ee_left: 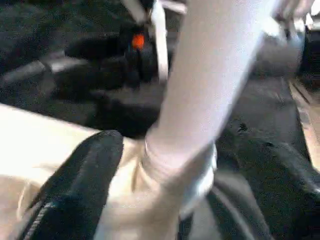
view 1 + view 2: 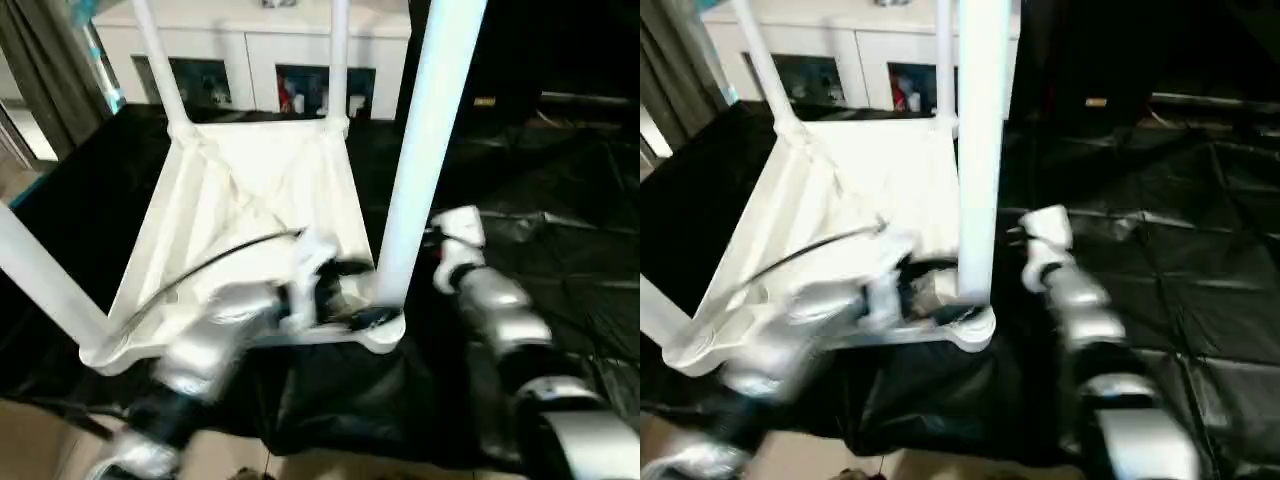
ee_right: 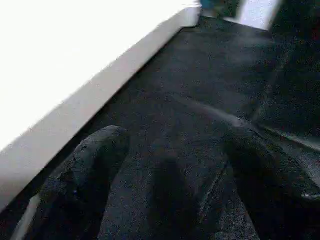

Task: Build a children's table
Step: Rotate table base

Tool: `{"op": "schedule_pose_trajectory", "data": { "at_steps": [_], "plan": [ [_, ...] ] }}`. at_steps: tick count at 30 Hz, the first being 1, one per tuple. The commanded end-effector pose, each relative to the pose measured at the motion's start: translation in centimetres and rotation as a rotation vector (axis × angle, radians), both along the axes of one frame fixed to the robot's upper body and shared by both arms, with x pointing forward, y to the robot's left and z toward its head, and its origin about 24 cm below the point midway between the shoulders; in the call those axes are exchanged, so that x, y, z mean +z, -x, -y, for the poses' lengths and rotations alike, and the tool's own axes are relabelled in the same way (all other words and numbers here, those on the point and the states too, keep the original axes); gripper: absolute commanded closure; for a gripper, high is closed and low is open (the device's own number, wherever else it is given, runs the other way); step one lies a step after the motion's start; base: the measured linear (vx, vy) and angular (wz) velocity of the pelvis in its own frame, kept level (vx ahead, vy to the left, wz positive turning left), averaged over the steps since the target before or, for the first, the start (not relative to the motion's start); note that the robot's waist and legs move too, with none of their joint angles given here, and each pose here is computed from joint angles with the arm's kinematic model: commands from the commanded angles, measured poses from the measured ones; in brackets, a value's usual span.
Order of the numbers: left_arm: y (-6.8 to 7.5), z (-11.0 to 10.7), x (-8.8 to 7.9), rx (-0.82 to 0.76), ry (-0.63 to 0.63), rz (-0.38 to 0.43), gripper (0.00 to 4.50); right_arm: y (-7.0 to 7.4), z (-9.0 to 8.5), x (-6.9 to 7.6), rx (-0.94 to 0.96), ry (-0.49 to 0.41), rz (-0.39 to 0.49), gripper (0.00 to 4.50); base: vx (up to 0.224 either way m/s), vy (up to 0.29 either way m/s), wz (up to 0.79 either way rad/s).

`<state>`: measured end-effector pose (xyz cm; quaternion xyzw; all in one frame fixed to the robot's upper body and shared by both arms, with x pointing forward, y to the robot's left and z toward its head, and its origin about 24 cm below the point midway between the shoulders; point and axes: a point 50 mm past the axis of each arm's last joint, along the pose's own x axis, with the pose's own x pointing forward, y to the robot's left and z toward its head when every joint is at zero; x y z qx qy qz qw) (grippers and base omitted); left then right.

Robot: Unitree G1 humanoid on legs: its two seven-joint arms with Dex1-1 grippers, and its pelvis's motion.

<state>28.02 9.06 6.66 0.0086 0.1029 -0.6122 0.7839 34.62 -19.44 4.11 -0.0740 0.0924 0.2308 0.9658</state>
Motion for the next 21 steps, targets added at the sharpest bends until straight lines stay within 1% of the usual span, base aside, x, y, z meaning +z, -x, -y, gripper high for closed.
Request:
{"op": "schedule_pose_trajectory", "data": {
  "at_steps": [1,2,5,7,8,9,10,14,15,16,18,21],
  "plan": [
    [0.1,-0.4,-0.1,-0.070,-0.080,0.036,0.53,1.0,0.1,0.3,0.158,0.043,-0.013,0.86,0.000,0.000,0.00],
    [0.0,-0.7,-0.2,-0.078,-0.104,0.041,0.79,1.3,0.3,0.3,0.197,0.050,-0.020,0.86,0.000,0.000,0.00],
    [-0.5,-1.7,-0.9,-0.099,-0.213,0.067,0.85,2.5,1.0,1.0,0.321,0.086,-0.030,0.86,0.000,0.000,0.00],
    [-0.7,-2.1,-1.2,-0.110,-0.253,0.069,1.13,3.1,1.4,1.4,0.374,0.105,-0.030,0.86,0.000,0.000,0.00],
    [-0.7,-2.1,-1.2,-0.110,-0.253,0.069,1.13,3.1,1.4,1.4,0.374,0.105,-0.030,0.86,0.000,0.000,0.00],
    [-0.7,-2.2,-1.3,-0.116,-0.269,0.070,1.25,3.6,1.7,1.9,0.412,0.117,-0.032,0.86,0.000,0.000,0.00],
    [-0.8,-2.3,-1.3,-0.112,-0.279,0.077,1.25,4.0,1.8,2.1,0.434,0.120,-0.034,0.86,0.000,0.000,0.00],
    [-1.4,-2.3,-1.5,-0.099,-0.309,0.109,1.61,5.4,1.8,2.8,0.523,0.118,-0.059,0.86,0.000,0.000,0.00],
    [-1.4,-2.3,-1.5,-0.099,-0.309,0.109,1.66,5.4,1.8,2.8,0.523,0.118,-0.059,0.86,0.000,0.000,0.00],
    [-1.8,-2.3,-1.6,-0.105,-0.317,0.112,1.75,6.2,2.1,2.9,0.559,0.124,-0.081,0.86,0.000,0.000,0.00],
    [-1.8,-2.3,-1.7,-0.114,-0.322,0.109,1.96,6.6,2.2,2.9,0.573,0.126,-0.095,0.86,0.000,0.000,0.00],
    [-1.9,-2.6,-2.0,-0.132,-0.350,0.104,2.12,7.3,2.3,3.1,0.598,0.124,-0.115,0.86,0.000,0.000,0.00]
  ]
}}
